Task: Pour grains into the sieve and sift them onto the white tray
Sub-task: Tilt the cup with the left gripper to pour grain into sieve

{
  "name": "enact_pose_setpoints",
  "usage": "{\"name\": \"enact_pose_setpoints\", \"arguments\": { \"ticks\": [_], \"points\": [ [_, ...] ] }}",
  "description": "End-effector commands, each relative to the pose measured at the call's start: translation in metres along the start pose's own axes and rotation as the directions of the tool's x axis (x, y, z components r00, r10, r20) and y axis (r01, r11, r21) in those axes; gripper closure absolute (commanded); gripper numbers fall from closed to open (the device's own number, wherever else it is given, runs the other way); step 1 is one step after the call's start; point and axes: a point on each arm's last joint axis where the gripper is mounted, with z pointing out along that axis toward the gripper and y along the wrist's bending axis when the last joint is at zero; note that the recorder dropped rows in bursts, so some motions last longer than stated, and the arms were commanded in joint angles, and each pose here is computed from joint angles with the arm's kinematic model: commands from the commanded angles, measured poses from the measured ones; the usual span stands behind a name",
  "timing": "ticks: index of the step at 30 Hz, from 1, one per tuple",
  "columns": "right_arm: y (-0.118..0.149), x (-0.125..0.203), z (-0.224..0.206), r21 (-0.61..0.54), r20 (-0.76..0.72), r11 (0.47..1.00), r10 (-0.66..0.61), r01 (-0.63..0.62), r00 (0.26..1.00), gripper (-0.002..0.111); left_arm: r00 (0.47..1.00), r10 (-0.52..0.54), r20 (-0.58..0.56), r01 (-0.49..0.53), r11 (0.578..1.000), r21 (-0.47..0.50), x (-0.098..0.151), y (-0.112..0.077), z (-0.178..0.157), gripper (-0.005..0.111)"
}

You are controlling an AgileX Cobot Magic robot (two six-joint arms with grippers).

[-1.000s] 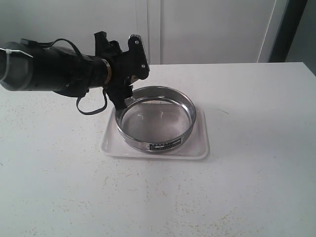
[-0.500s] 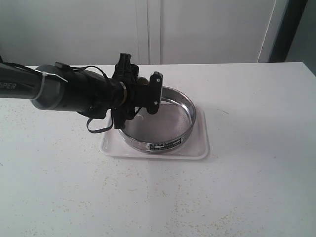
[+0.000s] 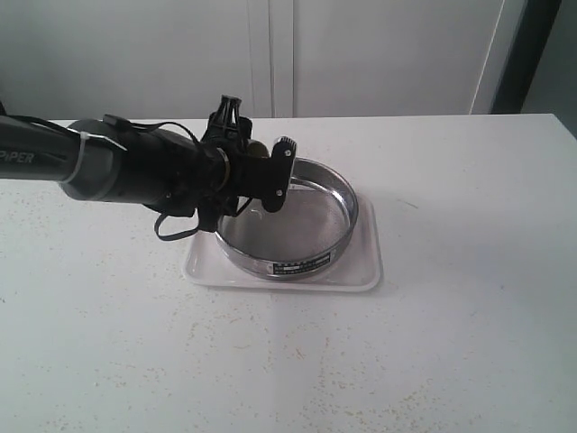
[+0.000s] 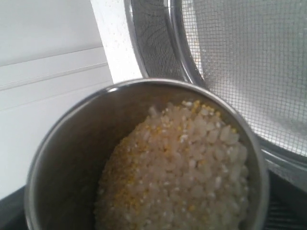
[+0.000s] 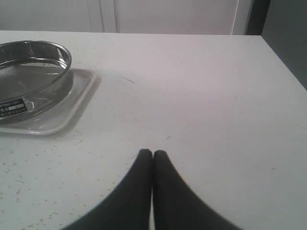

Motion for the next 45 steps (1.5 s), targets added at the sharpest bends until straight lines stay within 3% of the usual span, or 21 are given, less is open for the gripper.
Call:
{"name": "enact_pose_setpoints", "arguments": {
  "ticks": [1, 5, 11, 20, 32, 45],
  "points": [
    [0.000, 0.001, 0.000, 0.002, 0.013, 1.000, 0.005, -0.005, 1.000, 0.108, 1.000, 0.011, -0.002, -0.011, 0.998, -0.054, -0.004, 0.017, -0.005, 0.107],
    [0.000, 0.001, 0.000, 0.002, 0.013, 1.000, 0.005, -0.005, 1.000, 0.108, 0.999, 0.034, 0.002, -0.034, 0.998, -0.062, -0.006, 0.019, -0.005, 0.107],
    [0.000, 0.001, 0.000, 0.002, 0.013, 1.000, 0.005, -0.005, 1.000, 0.108, 0.991, 0.135, -0.012, -0.135, 0.990, -0.030, -0.008, 0.007, 0.005, 0.107],
    [0.000, 0.001, 0.000, 0.002, 0.013, 1.000, 0.005, -0.005, 1.000, 0.108, 0.984, 0.179, -0.025, -0.179, 0.984, 0.002, -0.010, -0.006, 0.016, 0.107],
    [0.000, 0.001, 0.000, 0.002, 0.013, 1.000, 0.005, -0.005, 1.000, 0.108, 0.977, 0.213, -0.029, -0.214, 0.977, -0.021, -0.011, 0.003, 0.017, 0.107],
    [0.000, 0.001, 0.000, 0.002, 0.013, 1.000, 0.005, -0.005, 1.000, 0.108, 0.955, 0.259, -0.142, -0.266, 0.964, -0.031, -0.011, 0.004, 0.012, 0.107]
  ]
}}
